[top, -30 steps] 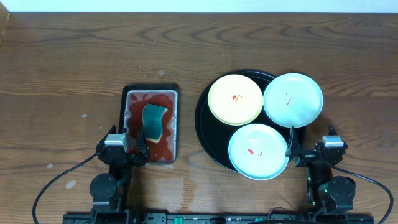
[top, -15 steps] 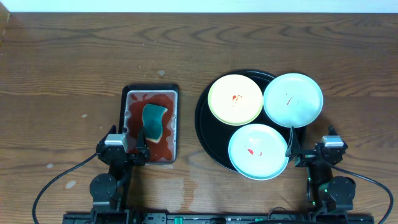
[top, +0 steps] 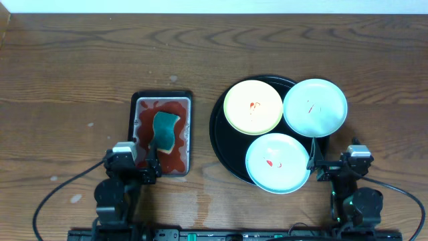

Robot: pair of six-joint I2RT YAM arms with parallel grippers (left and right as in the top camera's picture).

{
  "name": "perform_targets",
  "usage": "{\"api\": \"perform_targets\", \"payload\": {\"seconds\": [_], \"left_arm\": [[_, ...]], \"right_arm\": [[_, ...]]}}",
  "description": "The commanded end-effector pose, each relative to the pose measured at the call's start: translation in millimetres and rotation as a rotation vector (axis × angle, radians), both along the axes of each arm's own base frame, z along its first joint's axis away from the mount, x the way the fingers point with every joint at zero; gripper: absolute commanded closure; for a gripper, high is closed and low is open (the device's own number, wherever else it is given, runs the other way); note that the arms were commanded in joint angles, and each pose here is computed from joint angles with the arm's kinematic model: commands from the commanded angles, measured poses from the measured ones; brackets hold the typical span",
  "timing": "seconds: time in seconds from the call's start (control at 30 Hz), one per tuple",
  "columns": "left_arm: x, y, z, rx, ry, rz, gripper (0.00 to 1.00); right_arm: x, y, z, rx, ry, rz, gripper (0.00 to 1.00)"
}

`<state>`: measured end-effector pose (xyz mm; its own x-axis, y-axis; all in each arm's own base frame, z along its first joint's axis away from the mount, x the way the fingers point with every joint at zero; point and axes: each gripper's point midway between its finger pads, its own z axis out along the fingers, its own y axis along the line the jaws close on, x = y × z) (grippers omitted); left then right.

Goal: Clean dirty plates on tray and stack at the side
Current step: 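Reach the left gripper down to the green sponge in the soapy tray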

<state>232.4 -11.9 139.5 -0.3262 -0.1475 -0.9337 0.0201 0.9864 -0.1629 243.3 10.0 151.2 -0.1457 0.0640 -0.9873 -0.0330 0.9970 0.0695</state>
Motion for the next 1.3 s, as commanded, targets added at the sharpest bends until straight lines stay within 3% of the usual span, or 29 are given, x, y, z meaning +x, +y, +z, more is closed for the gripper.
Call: {"api": "perform_targets", "payload": {"seconds": [0.0,0.3,0.57,0.73,0.97,1.17,1.27], "left_arm": [[0,0,36,-0.015,0.006,0.000,0.20],[-7,-2,52,-0.025,0.340,-0.004,0.21],[-24,-16,58,-0.150,0.601,-0.013,0.21],[-41,-23,50,-0.197,0.695,-0.028,0.20],[-31,-23,57,-0.195,0.642,-0.032,0.21],[17,-21,96,-0.171,0.398,-0.055,0.20],[40,-13,96,-0.142,0.369,-0.015,0.21]], "right_arm": [[-3,0,24,0.031,0.015,-0.005,0.01],[-7,20,36,0.055,0.338,0.102,0.01],[-13,26,33,0.079,0.723,0.121,0.01],[-3,30,39,0.091,0.789,0.141,0.01],[2,35,39,0.108,0.789,0.164,0.01],[4,35,41,0.109,0.774,0.169,0.01],[4,35,41,0.109,0.774,0.169,0.01]]}}
